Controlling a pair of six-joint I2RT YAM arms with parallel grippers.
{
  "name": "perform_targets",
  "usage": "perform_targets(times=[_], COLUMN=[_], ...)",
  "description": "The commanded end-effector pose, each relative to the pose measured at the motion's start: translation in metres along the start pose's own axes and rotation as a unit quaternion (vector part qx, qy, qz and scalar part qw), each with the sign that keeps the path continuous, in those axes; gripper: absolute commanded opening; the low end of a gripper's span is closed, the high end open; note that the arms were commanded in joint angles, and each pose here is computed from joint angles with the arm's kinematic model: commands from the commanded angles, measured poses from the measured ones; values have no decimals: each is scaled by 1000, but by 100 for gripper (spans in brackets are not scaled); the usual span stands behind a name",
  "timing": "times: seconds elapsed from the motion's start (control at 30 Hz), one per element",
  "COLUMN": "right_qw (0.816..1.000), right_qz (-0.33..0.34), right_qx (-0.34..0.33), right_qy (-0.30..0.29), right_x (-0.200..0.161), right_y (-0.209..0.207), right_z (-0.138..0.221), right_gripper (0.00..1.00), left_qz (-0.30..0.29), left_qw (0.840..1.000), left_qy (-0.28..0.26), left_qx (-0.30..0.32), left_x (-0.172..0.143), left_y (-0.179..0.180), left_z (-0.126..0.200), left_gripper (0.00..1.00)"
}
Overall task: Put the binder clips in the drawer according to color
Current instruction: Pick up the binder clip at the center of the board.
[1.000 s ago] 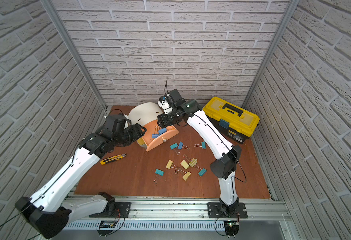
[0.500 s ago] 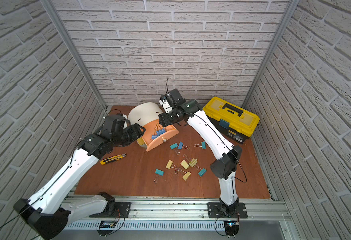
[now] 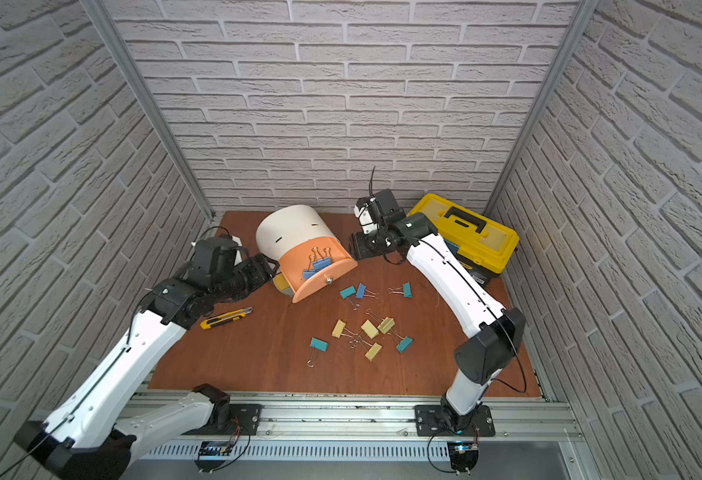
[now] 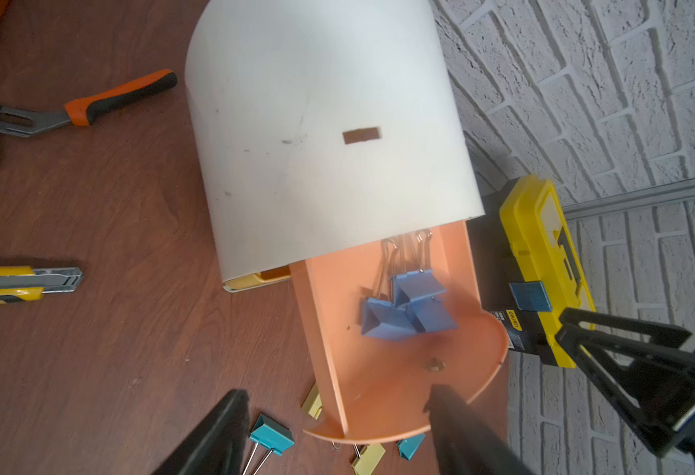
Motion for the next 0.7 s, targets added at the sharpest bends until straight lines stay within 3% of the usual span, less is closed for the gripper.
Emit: perform_targets(times=[0.0,0.13,0.27,0.67], right_qw=[998,997,994,985], right_qz=[-46,-79,-91,-62], right_qx=[1,-2,0,15], right_qy=[-36,-8,59,163], right_x=[1,-25,-61,-141], right_y=[-18,-38,-47,-47], right_z=[7,-14,-50,-135], right_gripper=[61,61,60,64], left_qz=[8,24,39,62], left_qw=[1000,999,998,995], left_qy=[-11,-13,-15,-17], left_qx=[8,20,39,79], left_x=[3,-1,-10,-26], left_y=[13,30,52,91], left_z=[4,4,4,5], left_gripper=[74,74,73,73])
Point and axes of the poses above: each gripper's point midway between its finger pads, its own z axis back along the fingers, its own y axis along the line the jaws close on, x = y × z, the point moved 1 cm from there along z, back along the fingers, and after that the axes turned 10 degrees about z, right-handed, at the moved point
